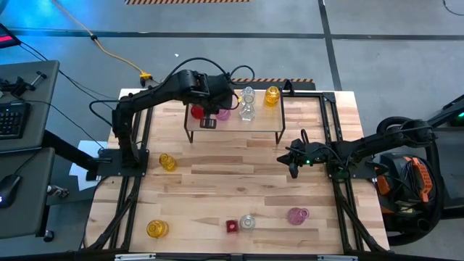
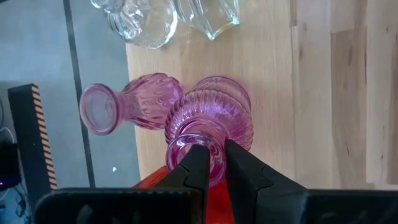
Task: Sort vases onto shelf
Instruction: Put the left pink vase on the shelf aligned with the other pink vase
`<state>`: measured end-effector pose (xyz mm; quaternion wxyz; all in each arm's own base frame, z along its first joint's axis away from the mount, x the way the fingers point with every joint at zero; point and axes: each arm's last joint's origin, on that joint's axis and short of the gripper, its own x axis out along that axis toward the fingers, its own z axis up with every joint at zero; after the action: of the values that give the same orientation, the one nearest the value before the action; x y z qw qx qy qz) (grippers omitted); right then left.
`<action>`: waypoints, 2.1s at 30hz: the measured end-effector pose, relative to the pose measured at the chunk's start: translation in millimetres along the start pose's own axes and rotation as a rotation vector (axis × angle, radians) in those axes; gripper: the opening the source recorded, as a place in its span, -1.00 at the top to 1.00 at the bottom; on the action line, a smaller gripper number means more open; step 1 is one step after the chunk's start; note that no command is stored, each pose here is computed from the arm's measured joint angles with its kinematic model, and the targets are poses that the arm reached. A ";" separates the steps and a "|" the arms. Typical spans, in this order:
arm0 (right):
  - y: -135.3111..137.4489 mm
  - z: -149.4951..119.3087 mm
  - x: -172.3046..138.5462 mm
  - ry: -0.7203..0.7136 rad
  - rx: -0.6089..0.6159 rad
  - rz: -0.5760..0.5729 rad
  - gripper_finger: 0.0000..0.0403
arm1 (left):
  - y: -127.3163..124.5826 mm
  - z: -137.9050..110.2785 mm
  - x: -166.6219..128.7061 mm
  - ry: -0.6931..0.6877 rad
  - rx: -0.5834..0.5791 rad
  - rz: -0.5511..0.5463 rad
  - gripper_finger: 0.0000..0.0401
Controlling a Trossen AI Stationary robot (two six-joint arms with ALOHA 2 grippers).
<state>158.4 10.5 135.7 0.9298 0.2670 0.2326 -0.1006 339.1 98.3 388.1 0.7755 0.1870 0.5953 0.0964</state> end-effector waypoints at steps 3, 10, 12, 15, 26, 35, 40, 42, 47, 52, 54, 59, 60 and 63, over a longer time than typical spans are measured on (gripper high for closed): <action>0.1 0.0 0.0 0.000 0.000 0.000 1.00 | -0.2 -0.2 0.1 0.002 0.000 -0.002 0.86; 0.1 0.1 0.0 0.000 0.000 0.000 1.00 | -0.5 0.1 0.1 -0.007 -0.007 -0.020 0.86; 0.0 0.0 0.0 0.000 0.000 0.000 1.00 | -0.6 0.1 0.1 -0.007 -0.008 -0.020 0.85; 0.1 0.0 0.0 0.000 0.000 0.000 1.00 | -0.5 0.1 0.1 -0.008 -0.009 -0.020 0.81; 0.1 0.0 0.0 0.000 0.000 0.000 1.00 | 0.3 1.6 0.1 -0.022 -0.003 -0.009 0.69; 0.0 0.0 0.0 0.000 0.000 0.000 1.00 | 1.2 3.3 0.1 -0.038 0.004 0.001 0.69; 0.0 0.0 0.0 0.000 0.000 0.000 1.00 | 2.4 5.7 -0.1 -0.062 -0.001 0.013 0.69; 0.0 0.1 0.0 0.000 0.000 0.000 1.00 | 2.6 6.0 -0.1 -0.066 -0.002 0.015 0.69; 0.0 0.0 0.0 0.000 0.000 0.000 1.00 | 3.7 5.6 0.1 -0.059 -0.013 0.031 0.69; 0.1 0.0 0.0 0.000 0.000 0.000 1.00 | 7.5 4.4 1.3 -0.059 -0.025 0.039 0.69; 0.0 0.0 0.0 0.000 0.000 0.000 1.00 | 8.5 4.3 1.5 -0.061 -0.029 0.041 0.69; 0.1 0.0 0.0 0.000 0.000 0.000 1.00 | 8.6 4.4 1.6 -0.061 -0.035 0.044 0.69; 0.0 0.0 0.0 0.000 0.000 0.000 1.00 | 8.6 4.4 1.6 -0.062 -0.039 0.043 0.69; 0.1 0.0 0.0 0.000 0.000 0.000 1.00 | 6.8 5.4 1.1 -0.064 -0.034 0.044 0.69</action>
<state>158.4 10.5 135.7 0.9298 0.2671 0.2325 -0.1004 345.1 104.0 391.1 0.7949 0.1896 0.5642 0.1174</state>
